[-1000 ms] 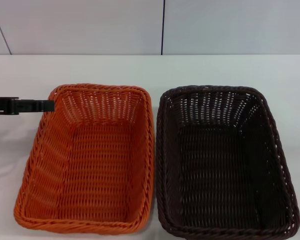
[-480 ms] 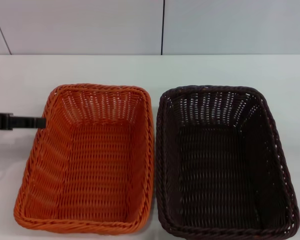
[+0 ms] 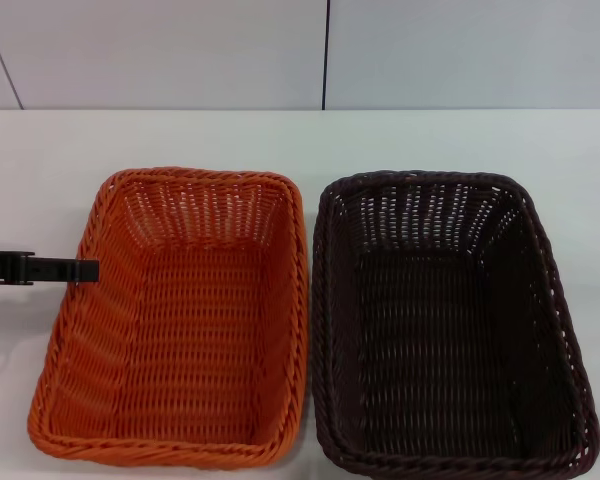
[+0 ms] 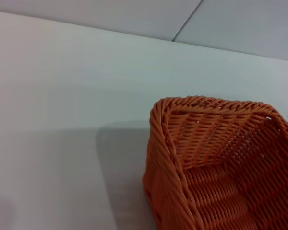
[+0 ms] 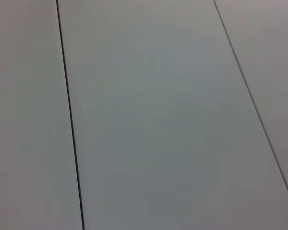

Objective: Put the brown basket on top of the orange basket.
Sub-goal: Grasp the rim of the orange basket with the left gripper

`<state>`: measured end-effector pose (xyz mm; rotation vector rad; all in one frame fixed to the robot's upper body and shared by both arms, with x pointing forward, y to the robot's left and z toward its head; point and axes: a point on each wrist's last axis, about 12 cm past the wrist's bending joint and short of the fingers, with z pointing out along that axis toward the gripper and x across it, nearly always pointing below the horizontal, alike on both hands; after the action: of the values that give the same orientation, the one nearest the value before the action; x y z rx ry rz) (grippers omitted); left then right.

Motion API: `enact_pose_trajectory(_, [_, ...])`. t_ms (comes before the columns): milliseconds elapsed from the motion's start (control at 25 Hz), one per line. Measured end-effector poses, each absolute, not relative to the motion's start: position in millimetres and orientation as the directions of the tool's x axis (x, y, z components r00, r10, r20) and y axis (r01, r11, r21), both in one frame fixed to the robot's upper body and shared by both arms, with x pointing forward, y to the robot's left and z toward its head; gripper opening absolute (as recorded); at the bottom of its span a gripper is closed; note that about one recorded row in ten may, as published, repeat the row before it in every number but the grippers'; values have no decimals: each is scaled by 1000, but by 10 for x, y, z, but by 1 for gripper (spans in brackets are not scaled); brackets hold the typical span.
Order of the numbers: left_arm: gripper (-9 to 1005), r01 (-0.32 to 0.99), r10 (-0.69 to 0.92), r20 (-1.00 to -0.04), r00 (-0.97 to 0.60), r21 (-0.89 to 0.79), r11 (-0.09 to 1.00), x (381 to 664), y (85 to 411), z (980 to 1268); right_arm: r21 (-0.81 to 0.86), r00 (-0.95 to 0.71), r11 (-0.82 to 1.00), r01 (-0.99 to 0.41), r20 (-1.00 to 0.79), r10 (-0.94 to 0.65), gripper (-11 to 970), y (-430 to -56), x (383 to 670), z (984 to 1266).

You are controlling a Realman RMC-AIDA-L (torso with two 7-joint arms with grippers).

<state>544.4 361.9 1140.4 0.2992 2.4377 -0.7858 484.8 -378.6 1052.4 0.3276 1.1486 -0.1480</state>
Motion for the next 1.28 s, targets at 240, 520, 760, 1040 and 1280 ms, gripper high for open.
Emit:
enact_pose_trajectory(240, [786, 357, 31, -561, -827, -481, 800, 5414, 3604, 11360, 180, 404, 943, 281, -913, 54, 468, -3786, 4856, 10523])
enact_pose_trajectory(520, [782, 343, 20, -547, -837, -495, 798, 5376, 3601, 11297, 177, 397, 942, 285, -916, 53, 469, -3801, 4862, 10519])
enact_pose_trajectory(760, [779, 338, 17, -537, -843, -505, 794, 5354, 3578, 11252, 177, 394, 941, 287, -918, 53, 470, -3805, 4855, 10514])
enact_pose_trajectory(1040, [776, 359, 43, -517, -855, -528, 770, 5320, 3419, 11159, 176, 380, 939, 295, -923, 53, 470, -3823, 4843, 10494])
enact_pose_trajectory(1280, [773, 371, 67, -508, -858, -526, 765, 5335, 3351, 11146, 176, 379, 938, 299, -924, 52, 469, -3831, 4834, 10491])
